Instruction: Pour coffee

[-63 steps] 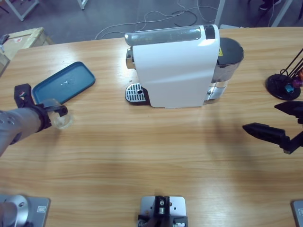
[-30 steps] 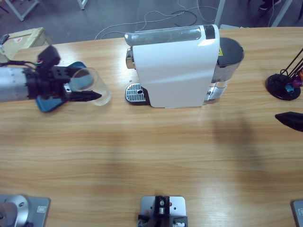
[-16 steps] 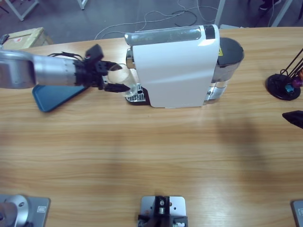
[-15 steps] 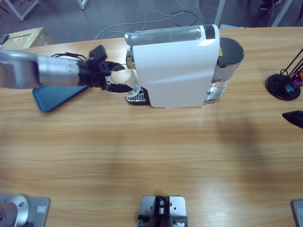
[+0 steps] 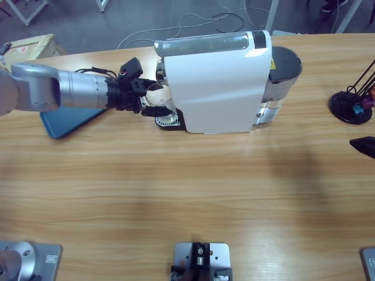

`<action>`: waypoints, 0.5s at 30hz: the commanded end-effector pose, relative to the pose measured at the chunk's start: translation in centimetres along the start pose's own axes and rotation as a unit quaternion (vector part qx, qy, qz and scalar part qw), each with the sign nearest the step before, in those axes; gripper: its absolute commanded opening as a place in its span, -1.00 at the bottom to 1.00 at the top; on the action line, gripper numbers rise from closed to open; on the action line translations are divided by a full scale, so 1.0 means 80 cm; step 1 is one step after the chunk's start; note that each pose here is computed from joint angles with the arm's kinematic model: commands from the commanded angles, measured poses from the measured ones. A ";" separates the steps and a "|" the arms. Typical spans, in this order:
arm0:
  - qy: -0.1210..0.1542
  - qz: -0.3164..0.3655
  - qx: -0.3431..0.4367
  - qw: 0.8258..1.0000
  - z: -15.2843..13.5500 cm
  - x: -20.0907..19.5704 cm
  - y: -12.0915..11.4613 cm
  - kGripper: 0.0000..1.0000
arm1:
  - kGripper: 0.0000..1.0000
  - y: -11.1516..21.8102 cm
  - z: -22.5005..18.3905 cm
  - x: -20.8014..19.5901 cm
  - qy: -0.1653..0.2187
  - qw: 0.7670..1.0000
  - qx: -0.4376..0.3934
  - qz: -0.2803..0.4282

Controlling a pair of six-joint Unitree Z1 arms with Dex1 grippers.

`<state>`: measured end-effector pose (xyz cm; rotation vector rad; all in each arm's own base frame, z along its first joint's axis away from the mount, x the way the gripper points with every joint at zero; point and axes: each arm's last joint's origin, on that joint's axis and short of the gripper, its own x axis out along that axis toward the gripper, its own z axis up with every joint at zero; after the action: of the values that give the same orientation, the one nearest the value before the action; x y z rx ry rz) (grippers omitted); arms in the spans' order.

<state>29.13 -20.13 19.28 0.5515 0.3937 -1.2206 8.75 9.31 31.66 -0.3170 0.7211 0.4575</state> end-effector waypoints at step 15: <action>-0.061 0.057 -0.154 0.985 -0.007 -0.171 -0.091 0.96 | 1.00 -0.017 0.065 0.008 -0.018 0.998 0.047 -0.048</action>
<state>24.74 -13.98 23.44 0.3879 0.3953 -1.0728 9.10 9.41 32.67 -0.2991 0.6948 0.4509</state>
